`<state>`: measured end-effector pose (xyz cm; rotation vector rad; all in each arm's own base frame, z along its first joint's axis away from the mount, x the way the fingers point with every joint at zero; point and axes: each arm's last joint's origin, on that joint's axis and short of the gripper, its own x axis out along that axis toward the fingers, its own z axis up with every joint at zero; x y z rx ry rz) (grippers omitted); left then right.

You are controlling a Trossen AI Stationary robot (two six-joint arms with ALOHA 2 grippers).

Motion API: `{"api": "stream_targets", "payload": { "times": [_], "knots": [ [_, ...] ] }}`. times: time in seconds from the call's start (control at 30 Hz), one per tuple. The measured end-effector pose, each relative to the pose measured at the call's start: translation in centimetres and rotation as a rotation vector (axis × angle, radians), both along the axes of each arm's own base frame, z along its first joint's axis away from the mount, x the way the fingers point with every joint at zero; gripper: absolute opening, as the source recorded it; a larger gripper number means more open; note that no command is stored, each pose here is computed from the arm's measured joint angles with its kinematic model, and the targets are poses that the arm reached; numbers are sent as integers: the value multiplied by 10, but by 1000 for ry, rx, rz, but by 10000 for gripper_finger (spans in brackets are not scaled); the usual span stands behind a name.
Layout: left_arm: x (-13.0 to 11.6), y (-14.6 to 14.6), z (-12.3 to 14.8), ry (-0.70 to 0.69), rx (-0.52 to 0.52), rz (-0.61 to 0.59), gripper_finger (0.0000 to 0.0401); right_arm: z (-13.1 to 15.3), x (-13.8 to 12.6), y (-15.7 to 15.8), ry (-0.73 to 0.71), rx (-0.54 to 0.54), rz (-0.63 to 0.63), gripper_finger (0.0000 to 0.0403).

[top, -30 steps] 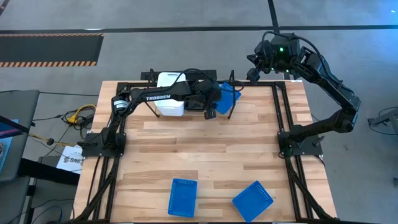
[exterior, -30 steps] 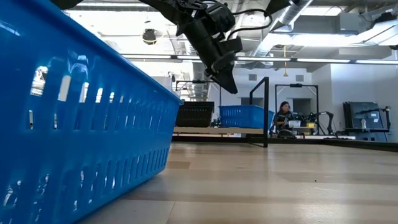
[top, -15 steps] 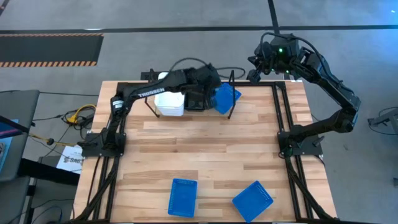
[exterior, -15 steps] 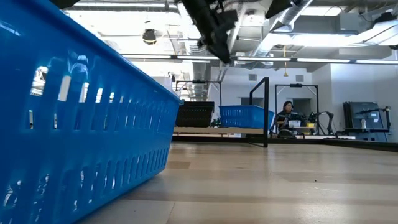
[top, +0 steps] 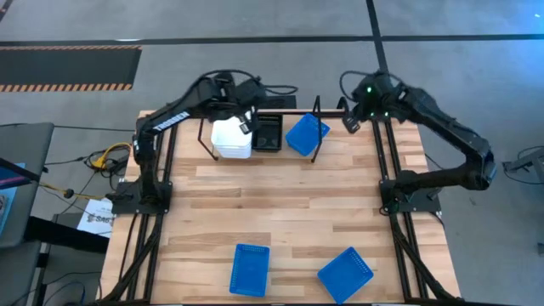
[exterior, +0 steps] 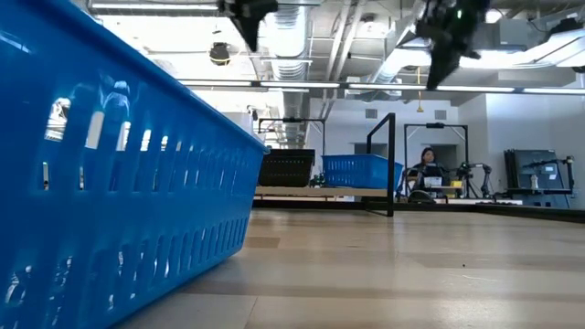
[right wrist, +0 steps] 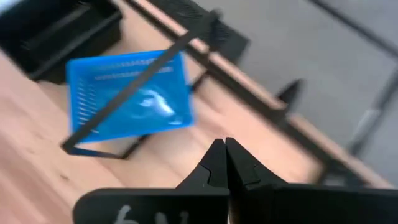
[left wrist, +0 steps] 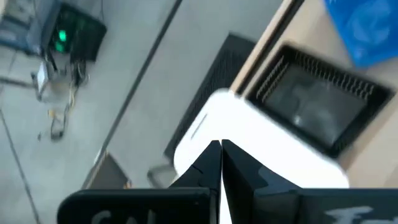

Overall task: Stack baskets on shelf by color
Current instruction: Put the top blue bin on the shelf

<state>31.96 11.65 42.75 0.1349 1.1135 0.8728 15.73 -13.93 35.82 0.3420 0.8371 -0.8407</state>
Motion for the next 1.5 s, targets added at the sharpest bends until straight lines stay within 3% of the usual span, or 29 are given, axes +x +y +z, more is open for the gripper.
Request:
{"api": "stream_targets", "payload": {
  "times": [0.33,0.47,0.57,0.93,1.2,1.5],
  "knots": [
    [-17,-5,14,-32,8,18,0,-84,7,9,-358,267,6,1],
    [-19,0,14,-5,13,6,0,-104,14,15,-432,350,39,1],
    [-20,3,13,-5,13,14,0,-116,13,21,-401,398,10,0],
    [-23,10,13,5,14,26,0,-147,18,10,-254,284,-228,0],
    [-23,10,13,10,15,21,0,-175,41,-5,-207,277,-219,0],
    [-23,10,13,10,13,19,0,-176,50,-14,-279,223,-194,0]
  ]
}}
